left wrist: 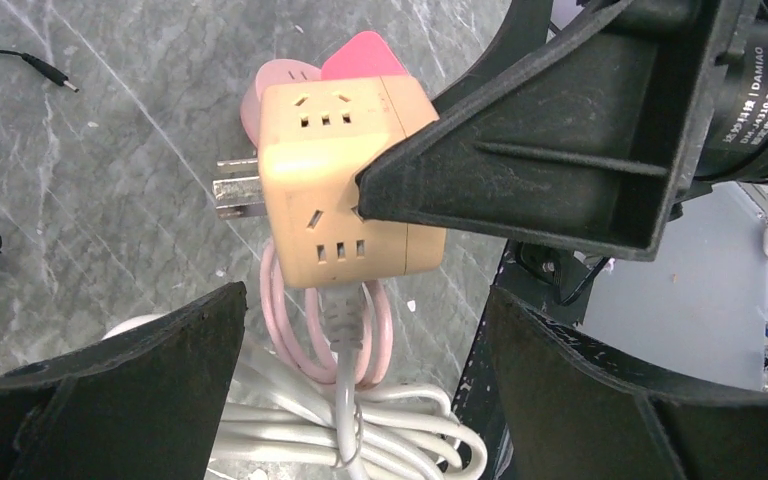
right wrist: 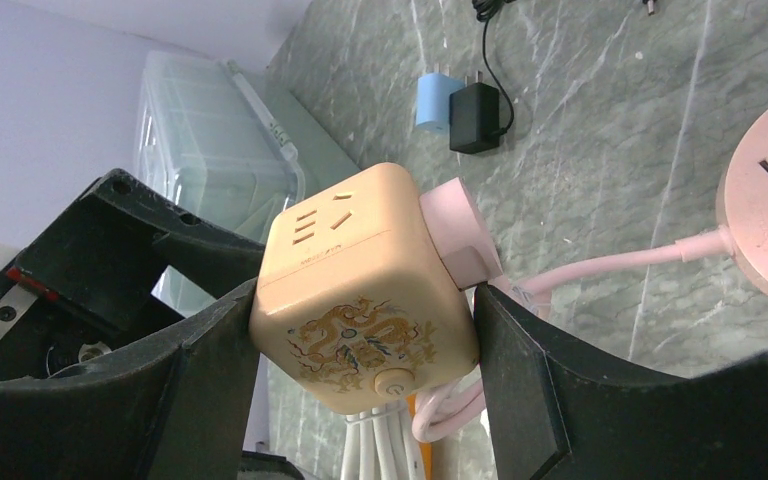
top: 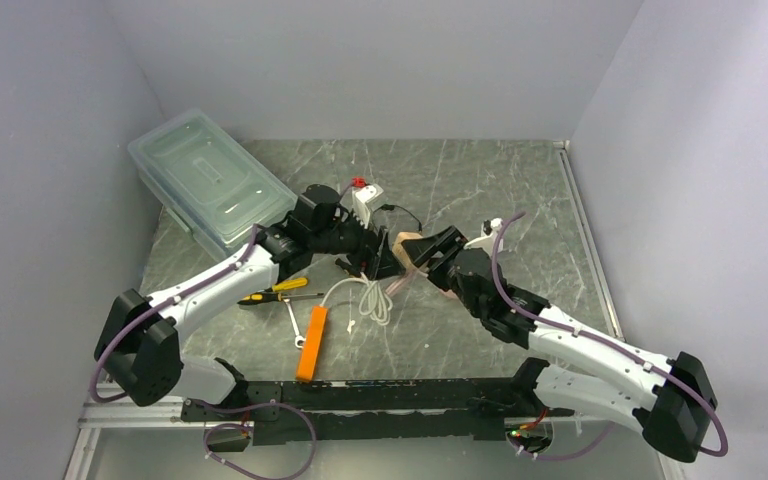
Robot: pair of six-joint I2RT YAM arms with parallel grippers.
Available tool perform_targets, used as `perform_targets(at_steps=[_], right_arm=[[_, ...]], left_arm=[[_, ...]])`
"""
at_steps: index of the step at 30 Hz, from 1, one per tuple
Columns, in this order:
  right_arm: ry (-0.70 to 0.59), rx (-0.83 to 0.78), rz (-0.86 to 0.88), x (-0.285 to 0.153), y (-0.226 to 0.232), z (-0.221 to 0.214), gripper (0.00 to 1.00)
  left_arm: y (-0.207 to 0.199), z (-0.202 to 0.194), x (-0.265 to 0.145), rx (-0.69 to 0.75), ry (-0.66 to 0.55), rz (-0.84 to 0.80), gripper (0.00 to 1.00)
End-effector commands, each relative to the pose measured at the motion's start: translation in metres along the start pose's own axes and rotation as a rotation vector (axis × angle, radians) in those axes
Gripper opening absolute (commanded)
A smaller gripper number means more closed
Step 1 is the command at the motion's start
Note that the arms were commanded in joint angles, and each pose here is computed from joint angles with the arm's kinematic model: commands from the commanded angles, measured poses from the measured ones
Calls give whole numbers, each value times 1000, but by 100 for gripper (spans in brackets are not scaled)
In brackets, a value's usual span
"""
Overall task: Pull the plug off the socket
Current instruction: Remove the plug from the socket.
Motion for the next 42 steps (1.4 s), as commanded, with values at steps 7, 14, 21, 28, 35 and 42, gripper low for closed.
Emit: perform_targets(at_steps=[7,14,21,28,35,42], right_arm=[[-9,233,247,-11,78,4,0],[1,278,251,-9,81,-2,0],[-3,313,247,-9,77,-3,0],[-26,303,215,-7,65,-2,27],[-147,195,132,-20,55,24,85],[-283,117,61,-39,35,56,99]], left_arm=[[-4,12,8,-12,-52,-38,93],[2,6,15,-31,-32,-5,88],[5,1,23,-58,-13,4,64],[11,0,28,-65,-12,30,19],[20,-10,26,-87,37,102,0],[21,-12,20,-79,57,131,0]])
Point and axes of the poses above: each gripper's point midway between its finger pads, its own x axis out along the fingers, its own y axis along the line the jaws close on, z = x × y, the point moved 4 cm from there along -x, back along the fingers, and after that the axes turned 10 degrees about x, right-handed, at the moved point
